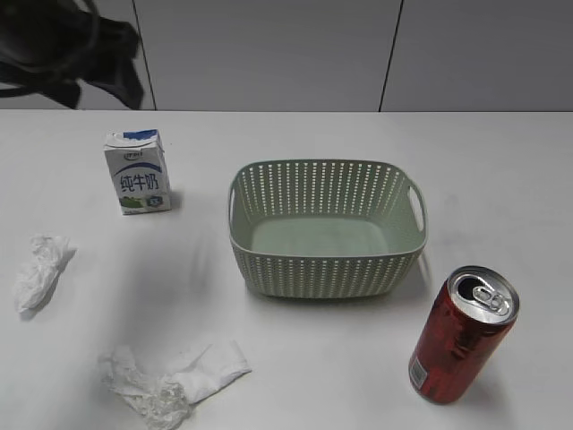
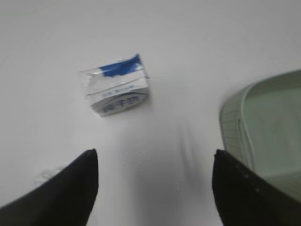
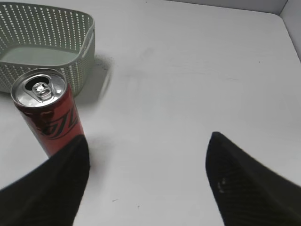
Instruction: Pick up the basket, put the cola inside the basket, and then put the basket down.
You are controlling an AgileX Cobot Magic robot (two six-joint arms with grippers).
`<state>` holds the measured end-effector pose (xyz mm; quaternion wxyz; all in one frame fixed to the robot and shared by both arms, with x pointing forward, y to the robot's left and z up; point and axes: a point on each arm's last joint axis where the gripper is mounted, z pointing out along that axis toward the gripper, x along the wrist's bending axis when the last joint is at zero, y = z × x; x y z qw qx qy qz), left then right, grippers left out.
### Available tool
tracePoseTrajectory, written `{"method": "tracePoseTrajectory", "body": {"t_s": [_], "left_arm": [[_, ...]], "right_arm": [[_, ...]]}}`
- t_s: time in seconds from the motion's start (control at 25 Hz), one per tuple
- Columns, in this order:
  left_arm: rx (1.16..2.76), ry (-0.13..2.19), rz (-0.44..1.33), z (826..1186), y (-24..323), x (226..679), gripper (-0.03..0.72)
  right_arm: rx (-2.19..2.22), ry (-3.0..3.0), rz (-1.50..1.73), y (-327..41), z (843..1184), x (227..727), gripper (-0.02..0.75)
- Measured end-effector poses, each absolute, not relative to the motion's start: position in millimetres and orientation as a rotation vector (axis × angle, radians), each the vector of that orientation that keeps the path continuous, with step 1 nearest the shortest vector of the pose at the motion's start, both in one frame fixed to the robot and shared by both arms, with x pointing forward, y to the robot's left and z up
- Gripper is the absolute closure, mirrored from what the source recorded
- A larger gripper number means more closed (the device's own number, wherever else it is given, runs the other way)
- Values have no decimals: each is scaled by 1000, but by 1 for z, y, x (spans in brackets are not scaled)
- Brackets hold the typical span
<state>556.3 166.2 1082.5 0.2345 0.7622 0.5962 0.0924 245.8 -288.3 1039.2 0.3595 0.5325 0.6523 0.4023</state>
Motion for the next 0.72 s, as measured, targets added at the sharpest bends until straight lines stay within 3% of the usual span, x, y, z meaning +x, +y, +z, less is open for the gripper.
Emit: {"method": "tracePoseTrajectory", "body": {"t_s": [0.36, 0.72], "left_arm": [[2321, 1723, 56, 1018, 59, 583, 120], [2347, 1912, -52, 949, 42, 595, 120]], "right_arm": [[1382, 1677, 1041, -288, 1039, 246, 153], [1384, 1675, 1041, -289, 1039, 246, 153]]}}
